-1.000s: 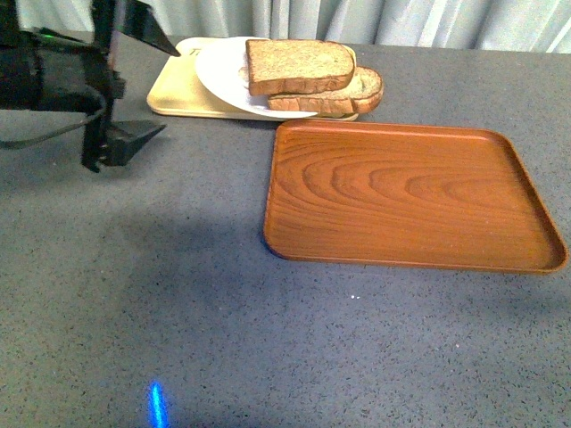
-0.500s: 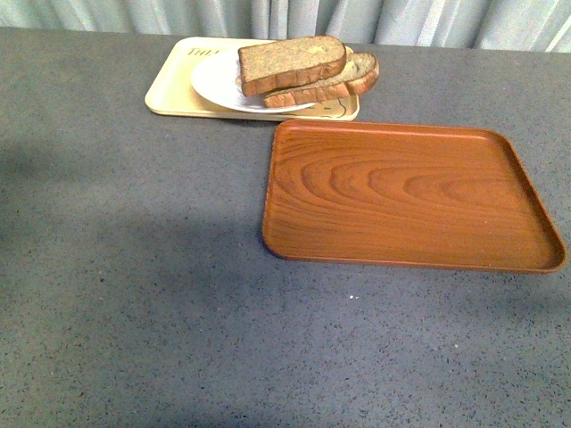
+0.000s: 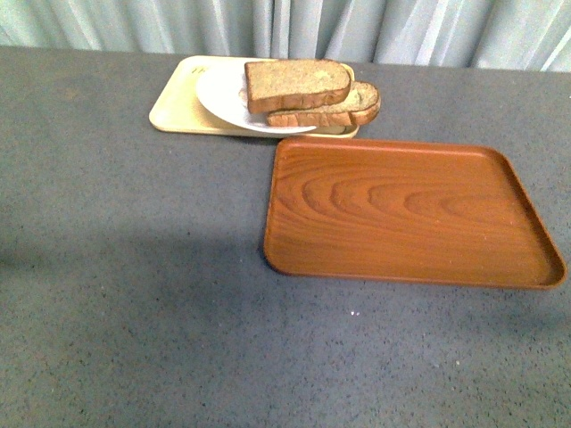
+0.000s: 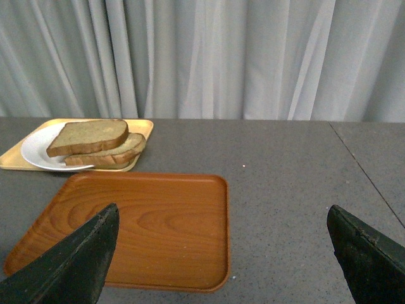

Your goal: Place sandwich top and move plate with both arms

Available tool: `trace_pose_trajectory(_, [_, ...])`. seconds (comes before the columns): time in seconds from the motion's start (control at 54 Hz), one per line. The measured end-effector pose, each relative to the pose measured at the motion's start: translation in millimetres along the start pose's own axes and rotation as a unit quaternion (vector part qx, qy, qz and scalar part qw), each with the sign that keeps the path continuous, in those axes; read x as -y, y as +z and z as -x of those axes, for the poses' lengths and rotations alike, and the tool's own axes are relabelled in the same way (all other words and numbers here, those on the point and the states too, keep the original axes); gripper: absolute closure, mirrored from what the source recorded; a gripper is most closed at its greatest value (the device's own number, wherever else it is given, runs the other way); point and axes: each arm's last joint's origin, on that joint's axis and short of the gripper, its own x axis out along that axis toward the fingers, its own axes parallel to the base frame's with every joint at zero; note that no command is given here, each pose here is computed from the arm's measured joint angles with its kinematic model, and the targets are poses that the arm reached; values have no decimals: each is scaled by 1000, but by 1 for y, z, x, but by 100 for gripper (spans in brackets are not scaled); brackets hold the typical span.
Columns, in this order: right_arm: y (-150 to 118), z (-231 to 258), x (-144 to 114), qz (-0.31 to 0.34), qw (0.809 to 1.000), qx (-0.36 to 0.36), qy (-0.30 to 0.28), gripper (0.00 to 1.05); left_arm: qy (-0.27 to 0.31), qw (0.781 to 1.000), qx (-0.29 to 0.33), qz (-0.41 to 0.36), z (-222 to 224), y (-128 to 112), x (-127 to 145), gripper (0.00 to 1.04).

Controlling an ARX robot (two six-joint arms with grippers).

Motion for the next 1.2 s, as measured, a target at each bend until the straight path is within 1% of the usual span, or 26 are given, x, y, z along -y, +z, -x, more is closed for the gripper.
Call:
trace_pose_trajectory(0.426, [0,0,0,0,1000,0,0,9,0,1000,7,-3,21,4,0,103])
trace_pose_trajectory(1.204, [0,0,0,0,1000,0,0,9,0,1000,13,-3,44,7,0,103])
